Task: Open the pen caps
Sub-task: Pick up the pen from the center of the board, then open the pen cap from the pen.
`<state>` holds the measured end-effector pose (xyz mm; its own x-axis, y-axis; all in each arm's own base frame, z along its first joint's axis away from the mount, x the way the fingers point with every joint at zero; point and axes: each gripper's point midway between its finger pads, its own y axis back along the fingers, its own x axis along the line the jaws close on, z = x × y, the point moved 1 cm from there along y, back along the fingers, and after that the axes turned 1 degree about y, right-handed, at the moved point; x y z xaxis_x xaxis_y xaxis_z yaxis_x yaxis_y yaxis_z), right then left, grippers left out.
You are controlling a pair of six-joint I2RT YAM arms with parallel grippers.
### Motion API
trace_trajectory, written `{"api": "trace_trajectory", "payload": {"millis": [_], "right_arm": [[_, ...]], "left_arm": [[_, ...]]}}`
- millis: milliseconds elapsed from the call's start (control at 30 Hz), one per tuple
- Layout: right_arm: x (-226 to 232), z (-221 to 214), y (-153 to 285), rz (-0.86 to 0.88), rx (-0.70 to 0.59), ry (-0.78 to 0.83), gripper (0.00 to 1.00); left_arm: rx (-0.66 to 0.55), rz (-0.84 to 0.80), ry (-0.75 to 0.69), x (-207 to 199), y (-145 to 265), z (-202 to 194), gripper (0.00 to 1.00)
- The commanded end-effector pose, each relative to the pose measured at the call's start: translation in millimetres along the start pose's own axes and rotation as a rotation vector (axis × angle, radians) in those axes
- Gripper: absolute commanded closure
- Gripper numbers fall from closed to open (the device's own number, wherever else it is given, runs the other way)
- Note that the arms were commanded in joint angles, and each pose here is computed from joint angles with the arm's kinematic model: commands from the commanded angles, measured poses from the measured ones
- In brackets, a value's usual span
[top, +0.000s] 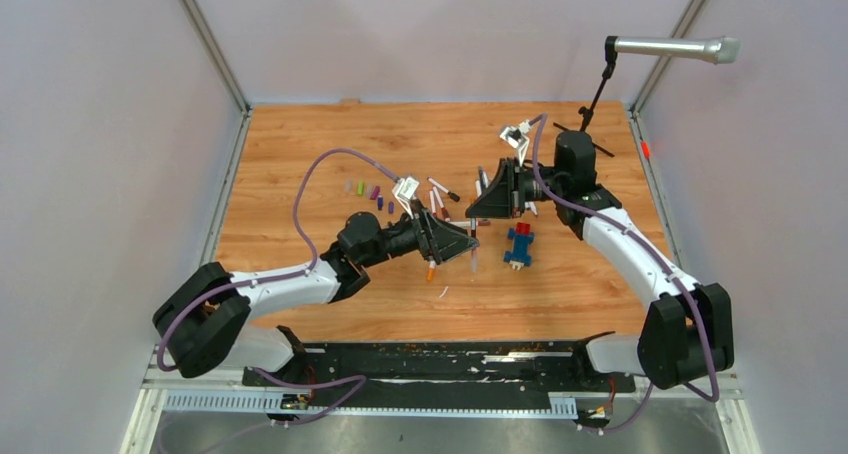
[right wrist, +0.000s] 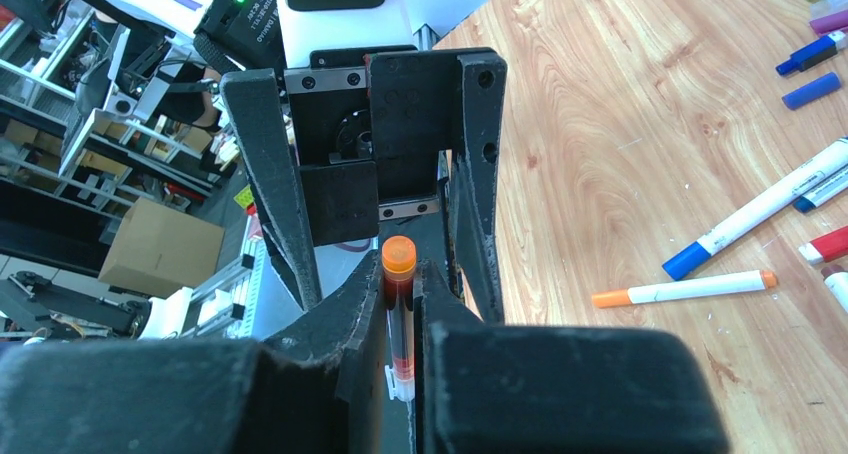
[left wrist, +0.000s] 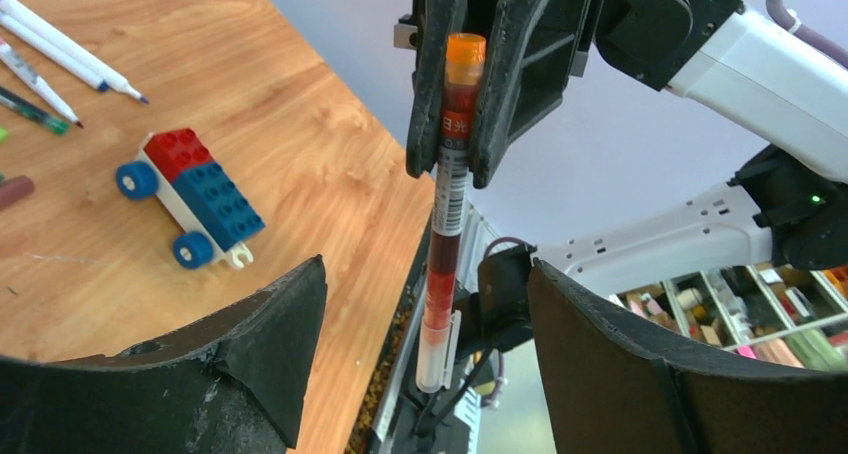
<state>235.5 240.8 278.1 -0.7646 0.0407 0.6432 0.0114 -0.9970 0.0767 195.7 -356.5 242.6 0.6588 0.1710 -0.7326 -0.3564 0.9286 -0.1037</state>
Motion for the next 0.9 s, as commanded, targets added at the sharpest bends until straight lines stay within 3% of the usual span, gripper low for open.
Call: {"api": "trace_trajectory", "payload": {"millis": [0, 267, 600, 700, 800, 867], "right_arm": [[11, 8, 2, 0.019, -0.020, 0.050, 1.00], [1, 8, 5, -0.033, -0.046, 0.023, 1.00], [-7, 9, 8, -0.073, -0.077, -0.003, 1.00], [-9, 10, 9, -0.077, -0.081, -0.002, 1.00], [-12, 13, 12, -0.085, -0.089, -0.001, 1.00], [-15, 16, 12, -0.079, -0.086, 0.001, 1.00]], "left_arm": [[0.016, -0.078, 0.014, -15, 0, -4, 0.21], [0.040, -0.056, 0.037, -12, -6, -15, 0.32], [0.067, -0.103, 0.123, -13, -14, -30, 0.58], [0.081, -0.121, 0.144, -13, -17, -34, 0.70], [0.104, -0.140, 0.159, -14, -17, -39, 0.92], [0.121, -0.143, 0.166, -12, -16, -44, 1.00]]}}
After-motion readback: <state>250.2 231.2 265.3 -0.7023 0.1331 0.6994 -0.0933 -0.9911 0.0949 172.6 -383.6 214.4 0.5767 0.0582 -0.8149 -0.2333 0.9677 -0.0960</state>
